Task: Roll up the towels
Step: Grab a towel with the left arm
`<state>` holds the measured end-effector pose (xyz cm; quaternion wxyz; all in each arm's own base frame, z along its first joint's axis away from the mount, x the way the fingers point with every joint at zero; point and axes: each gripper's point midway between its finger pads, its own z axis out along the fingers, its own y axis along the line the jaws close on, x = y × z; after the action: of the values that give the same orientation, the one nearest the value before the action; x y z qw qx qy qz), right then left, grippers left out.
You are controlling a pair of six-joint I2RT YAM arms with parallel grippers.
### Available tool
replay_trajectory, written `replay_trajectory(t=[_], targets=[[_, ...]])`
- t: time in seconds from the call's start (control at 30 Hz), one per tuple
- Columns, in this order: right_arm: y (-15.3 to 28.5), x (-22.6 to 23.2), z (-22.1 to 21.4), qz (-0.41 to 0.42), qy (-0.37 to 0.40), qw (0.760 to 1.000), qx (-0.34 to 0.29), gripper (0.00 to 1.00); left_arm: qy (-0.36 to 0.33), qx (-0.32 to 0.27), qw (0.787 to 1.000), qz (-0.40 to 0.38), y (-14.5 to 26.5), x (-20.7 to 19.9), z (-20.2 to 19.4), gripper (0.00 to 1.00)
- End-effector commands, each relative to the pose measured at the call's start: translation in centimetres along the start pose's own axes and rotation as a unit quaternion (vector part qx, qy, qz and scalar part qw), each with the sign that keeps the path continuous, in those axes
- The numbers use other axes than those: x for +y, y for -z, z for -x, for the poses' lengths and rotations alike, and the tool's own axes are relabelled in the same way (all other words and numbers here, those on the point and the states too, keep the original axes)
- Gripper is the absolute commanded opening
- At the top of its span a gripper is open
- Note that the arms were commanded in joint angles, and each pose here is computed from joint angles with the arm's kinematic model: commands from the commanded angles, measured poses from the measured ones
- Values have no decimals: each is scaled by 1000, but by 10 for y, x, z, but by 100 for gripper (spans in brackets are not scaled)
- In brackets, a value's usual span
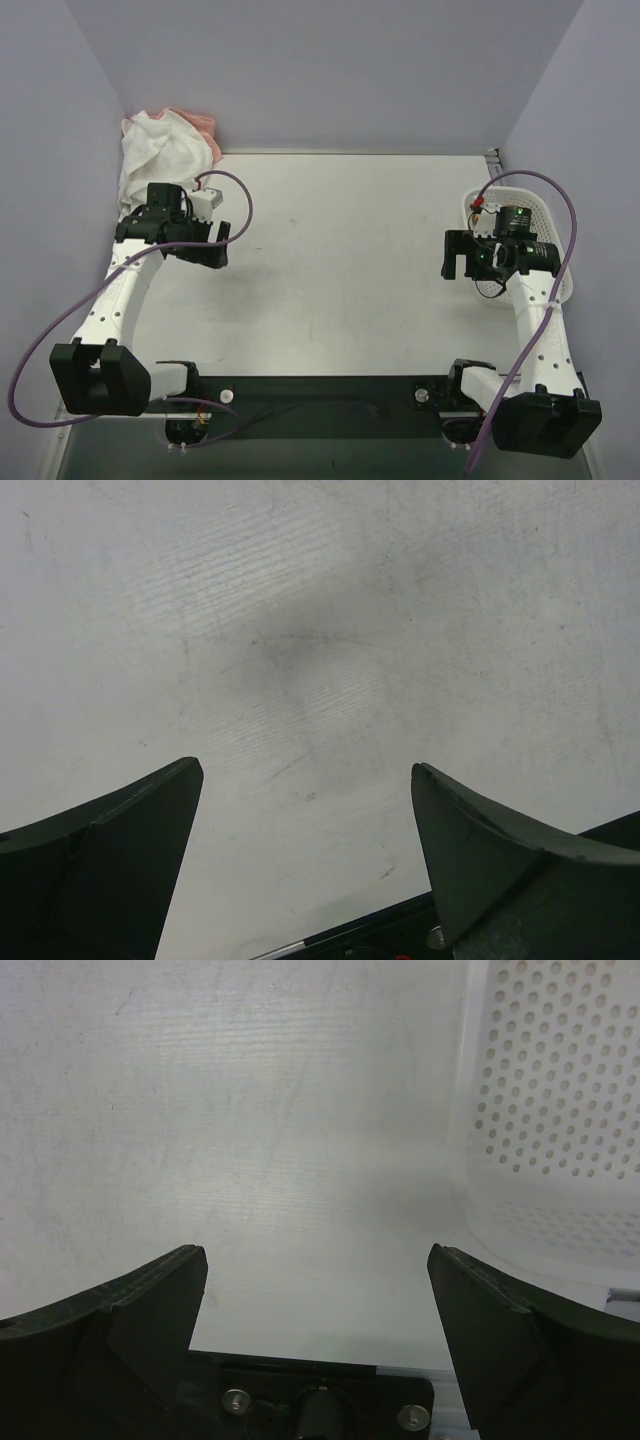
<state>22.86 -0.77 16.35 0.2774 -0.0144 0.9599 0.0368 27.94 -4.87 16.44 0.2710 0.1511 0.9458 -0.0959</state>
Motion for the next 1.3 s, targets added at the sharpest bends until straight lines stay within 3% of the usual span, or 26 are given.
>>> replay_trajectory(t=[0.0, 0.27, 0.43, 0.63, 0.87, 1.17, 1.27], targets=[[5, 4, 0, 8, 2, 1000, 2, 100, -40, -8, 999, 7, 1, 6, 15, 97], [2, 6, 0, 17, 0, 1000, 17, 100, -126, -3, 990, 60, -15, 46, 70, 97], [2, 7, -3, 21, 4, 999, 25, 100, -192, -13, 968, 160, -30, 101, 132, 98], [-2, 5, -5, 22, 0, 999, 42, 100, -263, 8, 937, 231, -72, 157, 175, 97], [-7, 2, -7, 18, 0, 998, 57, 100, -271, -19, 910, 313, -113, 231, 216, 97], [-12, -2, -8, 11, -3, 997, 71, 100, -270, 8, 904, 332, -170, 270, 208, 97], [-12, -2, -10, 13, -3, 997, 76, 100, -264, 29, 908, 324, -182, 276, 195, 90]])
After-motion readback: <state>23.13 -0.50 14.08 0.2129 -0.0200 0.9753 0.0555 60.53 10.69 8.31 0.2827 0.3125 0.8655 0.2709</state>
